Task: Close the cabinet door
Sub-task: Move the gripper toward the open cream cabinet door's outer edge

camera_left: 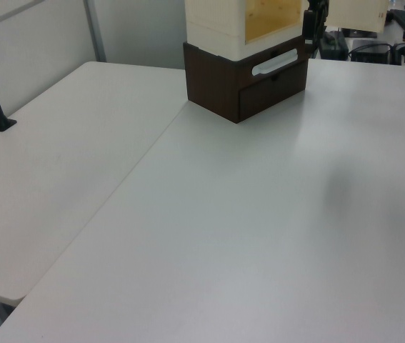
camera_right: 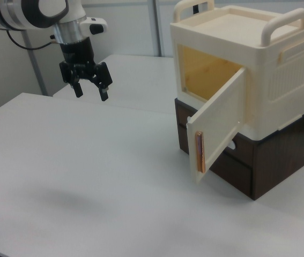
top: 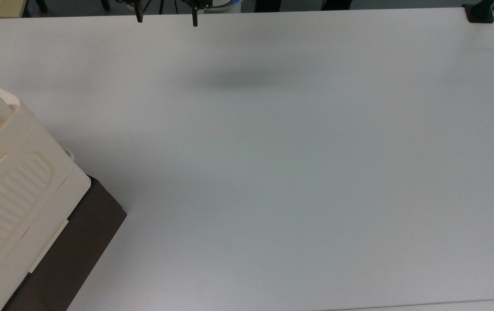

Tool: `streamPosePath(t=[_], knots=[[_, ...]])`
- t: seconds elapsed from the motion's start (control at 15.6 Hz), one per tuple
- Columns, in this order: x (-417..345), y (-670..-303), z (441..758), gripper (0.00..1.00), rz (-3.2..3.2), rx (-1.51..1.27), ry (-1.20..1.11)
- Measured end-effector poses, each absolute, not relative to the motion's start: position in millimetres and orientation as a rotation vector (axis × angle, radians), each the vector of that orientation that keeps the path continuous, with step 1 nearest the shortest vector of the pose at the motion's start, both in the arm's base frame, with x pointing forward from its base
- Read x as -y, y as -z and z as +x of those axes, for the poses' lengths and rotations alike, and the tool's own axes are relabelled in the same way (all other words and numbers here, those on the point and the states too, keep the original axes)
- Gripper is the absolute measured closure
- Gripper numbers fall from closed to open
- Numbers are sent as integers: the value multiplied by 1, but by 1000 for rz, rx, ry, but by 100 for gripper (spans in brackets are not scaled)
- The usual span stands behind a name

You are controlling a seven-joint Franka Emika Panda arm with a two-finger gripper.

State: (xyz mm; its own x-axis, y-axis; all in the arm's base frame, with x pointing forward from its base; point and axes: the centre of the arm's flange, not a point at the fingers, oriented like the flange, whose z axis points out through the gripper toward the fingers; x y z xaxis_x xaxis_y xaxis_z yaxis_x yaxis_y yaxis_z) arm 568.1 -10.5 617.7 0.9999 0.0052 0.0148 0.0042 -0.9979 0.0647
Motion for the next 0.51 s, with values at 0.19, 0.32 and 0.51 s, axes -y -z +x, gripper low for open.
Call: streamPosePath(t=[0.19, 0.32, 0.51], knots=[[11, -618, 568, 0, 3077, -7, -22], [11, -618, 568, 0, 3077, -7, -22], [11, -618, 568, 3, 3077, -7, -22]])
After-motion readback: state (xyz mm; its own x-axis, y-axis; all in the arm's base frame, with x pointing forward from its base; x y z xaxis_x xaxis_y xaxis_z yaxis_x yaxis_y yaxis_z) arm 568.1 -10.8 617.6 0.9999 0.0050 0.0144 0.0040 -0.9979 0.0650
